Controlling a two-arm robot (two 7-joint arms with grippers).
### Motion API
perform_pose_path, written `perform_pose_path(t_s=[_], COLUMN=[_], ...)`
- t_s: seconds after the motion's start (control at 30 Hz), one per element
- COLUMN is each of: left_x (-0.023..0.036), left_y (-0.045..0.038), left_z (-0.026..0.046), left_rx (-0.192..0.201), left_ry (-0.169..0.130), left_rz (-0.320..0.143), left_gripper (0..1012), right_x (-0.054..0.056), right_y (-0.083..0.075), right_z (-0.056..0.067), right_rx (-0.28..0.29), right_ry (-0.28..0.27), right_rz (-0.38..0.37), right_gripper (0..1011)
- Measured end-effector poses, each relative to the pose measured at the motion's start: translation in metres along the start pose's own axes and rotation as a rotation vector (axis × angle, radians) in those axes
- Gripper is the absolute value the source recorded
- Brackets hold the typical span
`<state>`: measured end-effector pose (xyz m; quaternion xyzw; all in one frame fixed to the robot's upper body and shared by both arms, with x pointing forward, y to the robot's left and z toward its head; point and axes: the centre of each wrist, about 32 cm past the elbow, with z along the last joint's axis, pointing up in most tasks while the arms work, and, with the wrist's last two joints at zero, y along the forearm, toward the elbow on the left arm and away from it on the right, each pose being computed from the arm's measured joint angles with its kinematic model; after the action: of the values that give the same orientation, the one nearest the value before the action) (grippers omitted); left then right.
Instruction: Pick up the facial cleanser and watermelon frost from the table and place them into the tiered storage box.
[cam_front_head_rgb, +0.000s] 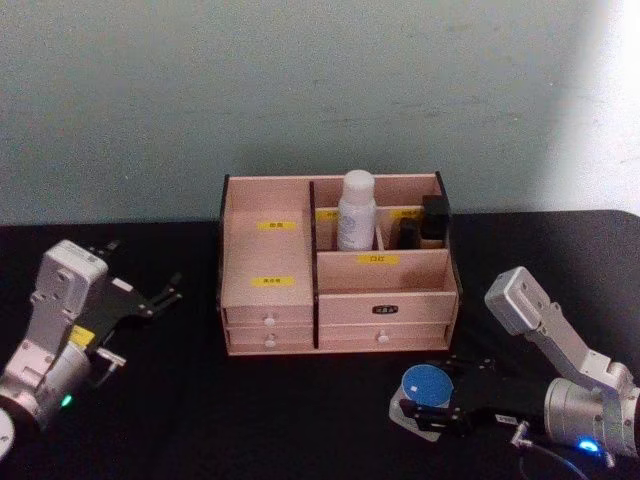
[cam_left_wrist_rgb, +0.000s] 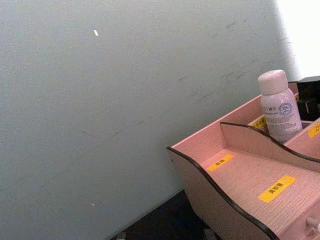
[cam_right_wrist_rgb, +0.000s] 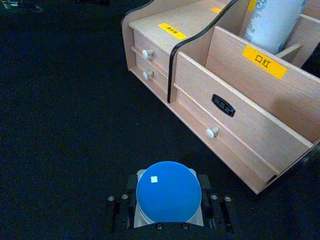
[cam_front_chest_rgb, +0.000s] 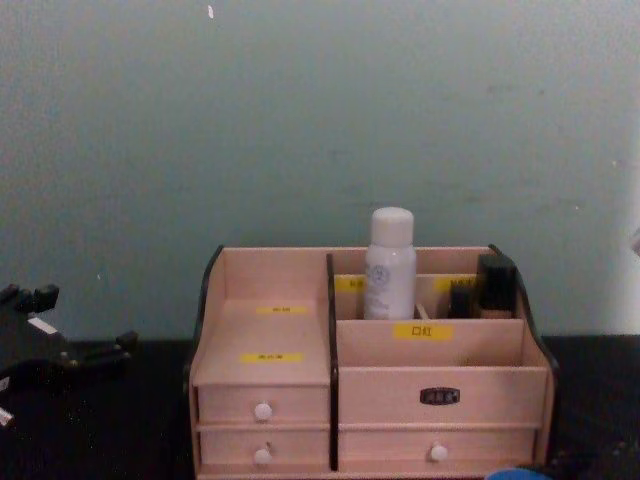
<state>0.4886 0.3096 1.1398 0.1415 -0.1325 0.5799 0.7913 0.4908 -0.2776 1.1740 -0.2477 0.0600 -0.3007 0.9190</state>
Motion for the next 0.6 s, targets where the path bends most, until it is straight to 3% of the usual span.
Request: perform_pose_path(t_s=[0.6], left_x=[0.0000], left_y=[0.0000], left_z=[0.0000], left_rx=[0.000], left_ry=[0.000], left_rz=[0.000], left_gripper=[1001], right_x=[-0.0018], right_y=[-0.0065], right_z=[0.0047], right_rx=[0.024], right_ry=[-0.001], right_rz=[-0.007], right_gripper=[721])
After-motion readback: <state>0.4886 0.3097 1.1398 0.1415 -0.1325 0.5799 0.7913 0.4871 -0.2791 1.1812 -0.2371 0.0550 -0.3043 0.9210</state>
